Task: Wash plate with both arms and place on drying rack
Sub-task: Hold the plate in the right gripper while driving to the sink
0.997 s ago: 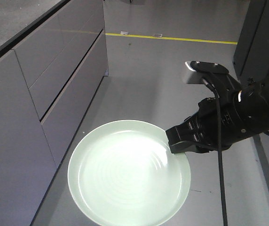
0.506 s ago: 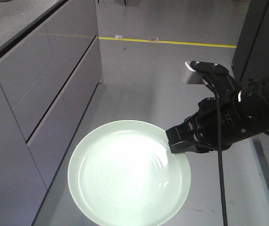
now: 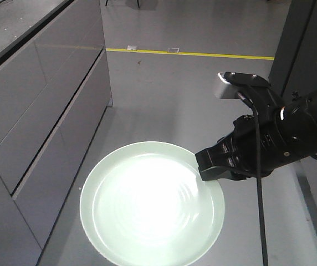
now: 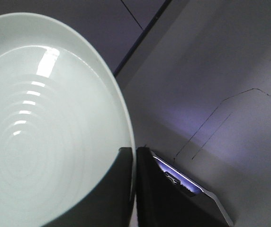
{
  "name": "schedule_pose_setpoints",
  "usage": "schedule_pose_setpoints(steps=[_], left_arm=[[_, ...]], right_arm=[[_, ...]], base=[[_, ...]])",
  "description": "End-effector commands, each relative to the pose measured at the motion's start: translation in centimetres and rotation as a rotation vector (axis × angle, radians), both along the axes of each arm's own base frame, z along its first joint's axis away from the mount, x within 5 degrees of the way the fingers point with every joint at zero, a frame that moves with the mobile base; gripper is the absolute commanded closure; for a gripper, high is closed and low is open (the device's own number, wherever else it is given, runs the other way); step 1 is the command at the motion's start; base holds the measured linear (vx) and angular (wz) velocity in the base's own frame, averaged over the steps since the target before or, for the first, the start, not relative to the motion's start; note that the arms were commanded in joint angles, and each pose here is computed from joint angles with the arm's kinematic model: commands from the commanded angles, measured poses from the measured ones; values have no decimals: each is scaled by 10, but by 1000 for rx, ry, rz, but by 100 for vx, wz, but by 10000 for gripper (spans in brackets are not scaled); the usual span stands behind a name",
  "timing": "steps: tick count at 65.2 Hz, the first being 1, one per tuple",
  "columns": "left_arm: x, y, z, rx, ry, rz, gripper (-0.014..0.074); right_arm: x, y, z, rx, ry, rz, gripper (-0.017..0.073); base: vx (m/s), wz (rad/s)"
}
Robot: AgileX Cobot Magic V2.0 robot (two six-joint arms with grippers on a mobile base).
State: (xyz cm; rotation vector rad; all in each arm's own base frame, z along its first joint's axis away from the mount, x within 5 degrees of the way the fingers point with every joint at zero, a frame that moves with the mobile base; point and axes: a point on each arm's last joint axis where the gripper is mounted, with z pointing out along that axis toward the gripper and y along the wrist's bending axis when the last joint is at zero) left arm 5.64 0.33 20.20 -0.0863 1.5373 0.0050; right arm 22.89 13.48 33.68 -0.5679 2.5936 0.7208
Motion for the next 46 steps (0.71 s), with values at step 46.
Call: schedule_pose_setpoints(steps=[46], left_arm=[[-3, 0, 15, -3, -109, -7, 600]], right_arm=[[-3, 0, 18, 59, -68, -12, 568]], base=[[23, -11]])
